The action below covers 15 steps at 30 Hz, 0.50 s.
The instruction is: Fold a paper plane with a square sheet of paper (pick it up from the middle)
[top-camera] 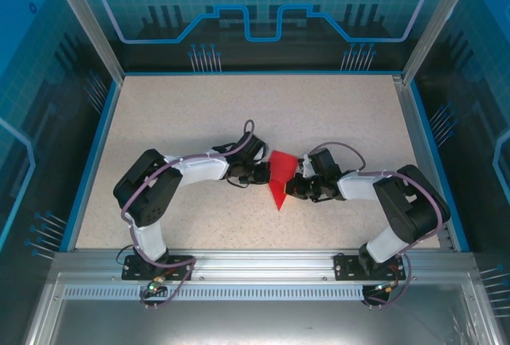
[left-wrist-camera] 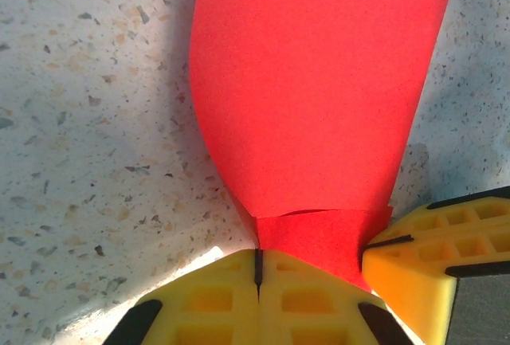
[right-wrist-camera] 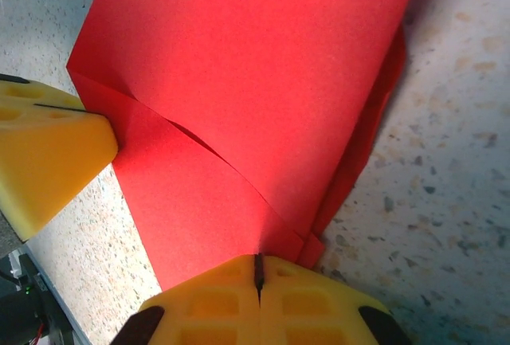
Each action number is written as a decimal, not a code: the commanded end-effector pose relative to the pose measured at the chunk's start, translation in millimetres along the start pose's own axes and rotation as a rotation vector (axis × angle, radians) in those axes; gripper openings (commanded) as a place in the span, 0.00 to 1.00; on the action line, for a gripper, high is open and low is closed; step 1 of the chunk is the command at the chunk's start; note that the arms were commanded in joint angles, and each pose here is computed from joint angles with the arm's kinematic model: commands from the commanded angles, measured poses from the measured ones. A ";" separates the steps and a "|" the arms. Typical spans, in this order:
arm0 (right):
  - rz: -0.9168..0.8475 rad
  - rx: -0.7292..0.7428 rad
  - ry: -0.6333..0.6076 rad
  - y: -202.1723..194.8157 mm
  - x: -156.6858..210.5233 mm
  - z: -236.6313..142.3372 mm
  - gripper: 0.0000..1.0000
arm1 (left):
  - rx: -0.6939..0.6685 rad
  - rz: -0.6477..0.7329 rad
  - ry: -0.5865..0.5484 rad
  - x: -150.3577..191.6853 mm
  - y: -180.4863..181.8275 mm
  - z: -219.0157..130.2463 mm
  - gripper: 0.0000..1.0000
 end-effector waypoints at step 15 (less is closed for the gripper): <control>0.025 0.081 0.006 -12.3 -3.0 -2.5 0.00 | 0.024 0.044 0.008 -8.8 -11.9 -3.1 0.04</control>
Point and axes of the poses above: each hand's point on the last joint's axis, 136 mm out from that joint toward the fingers, its own z axis out along the fingers, its own y axis along the line the jaws close on, x = y × z, the point moved 5 cm from there along -z, back along the fingers, and after that the axes turned 2 degrees about z, right-handed, at the moved point
